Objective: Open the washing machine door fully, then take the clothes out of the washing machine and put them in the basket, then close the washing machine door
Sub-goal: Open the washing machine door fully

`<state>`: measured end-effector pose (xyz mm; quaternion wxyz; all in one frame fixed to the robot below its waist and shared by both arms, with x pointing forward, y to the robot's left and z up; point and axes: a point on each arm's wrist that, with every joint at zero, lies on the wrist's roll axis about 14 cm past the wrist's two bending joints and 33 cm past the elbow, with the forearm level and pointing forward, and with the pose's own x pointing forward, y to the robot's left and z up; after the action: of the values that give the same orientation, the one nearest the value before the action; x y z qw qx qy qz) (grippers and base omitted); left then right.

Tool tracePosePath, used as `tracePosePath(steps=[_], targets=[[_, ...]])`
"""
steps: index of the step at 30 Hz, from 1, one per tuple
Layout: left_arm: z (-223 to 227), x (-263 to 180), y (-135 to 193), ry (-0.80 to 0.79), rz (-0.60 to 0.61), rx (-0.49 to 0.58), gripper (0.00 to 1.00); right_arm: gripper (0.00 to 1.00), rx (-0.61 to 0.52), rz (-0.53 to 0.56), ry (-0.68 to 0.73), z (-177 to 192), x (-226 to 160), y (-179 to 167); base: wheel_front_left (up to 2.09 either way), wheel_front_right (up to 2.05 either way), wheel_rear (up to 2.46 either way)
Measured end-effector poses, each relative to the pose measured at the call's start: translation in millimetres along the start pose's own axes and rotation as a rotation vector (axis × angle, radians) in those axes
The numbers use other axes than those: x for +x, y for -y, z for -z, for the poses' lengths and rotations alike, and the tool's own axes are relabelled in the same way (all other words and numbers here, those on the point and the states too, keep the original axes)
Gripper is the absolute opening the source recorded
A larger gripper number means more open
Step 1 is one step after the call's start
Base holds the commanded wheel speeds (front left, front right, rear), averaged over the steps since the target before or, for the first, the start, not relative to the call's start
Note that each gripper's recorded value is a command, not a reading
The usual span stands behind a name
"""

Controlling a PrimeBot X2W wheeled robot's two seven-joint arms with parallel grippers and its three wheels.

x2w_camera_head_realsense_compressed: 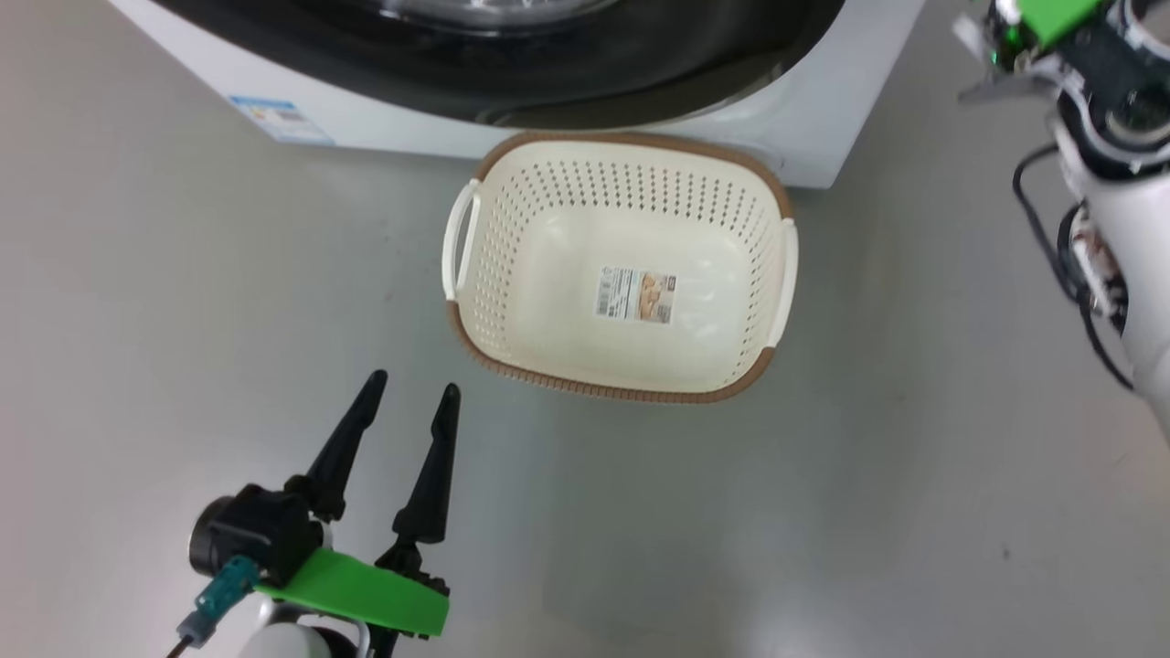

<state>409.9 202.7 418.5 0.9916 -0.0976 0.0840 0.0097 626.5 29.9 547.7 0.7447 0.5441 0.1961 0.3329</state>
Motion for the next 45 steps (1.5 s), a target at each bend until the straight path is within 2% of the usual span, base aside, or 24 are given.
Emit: tracePosePath(steps=[10,18,45], targets=[[10,9,-9,-0.029,-0.021,0.006,1.00,0.00,0.037,0.004,-0.108,10,33,14,0.00,0.00,0.00],[4,11,-9,-0.011,-0.025,0.000,1.00,0.00,0.038,0.007,-0.206,32,36,9,0.00,0.00,0.00],[-29,-20,5,0.080,0.009,0.001,1.00,0.00,0.015,0.017,-0.367,98,-28,-27,0.00,0.00,0.00]])
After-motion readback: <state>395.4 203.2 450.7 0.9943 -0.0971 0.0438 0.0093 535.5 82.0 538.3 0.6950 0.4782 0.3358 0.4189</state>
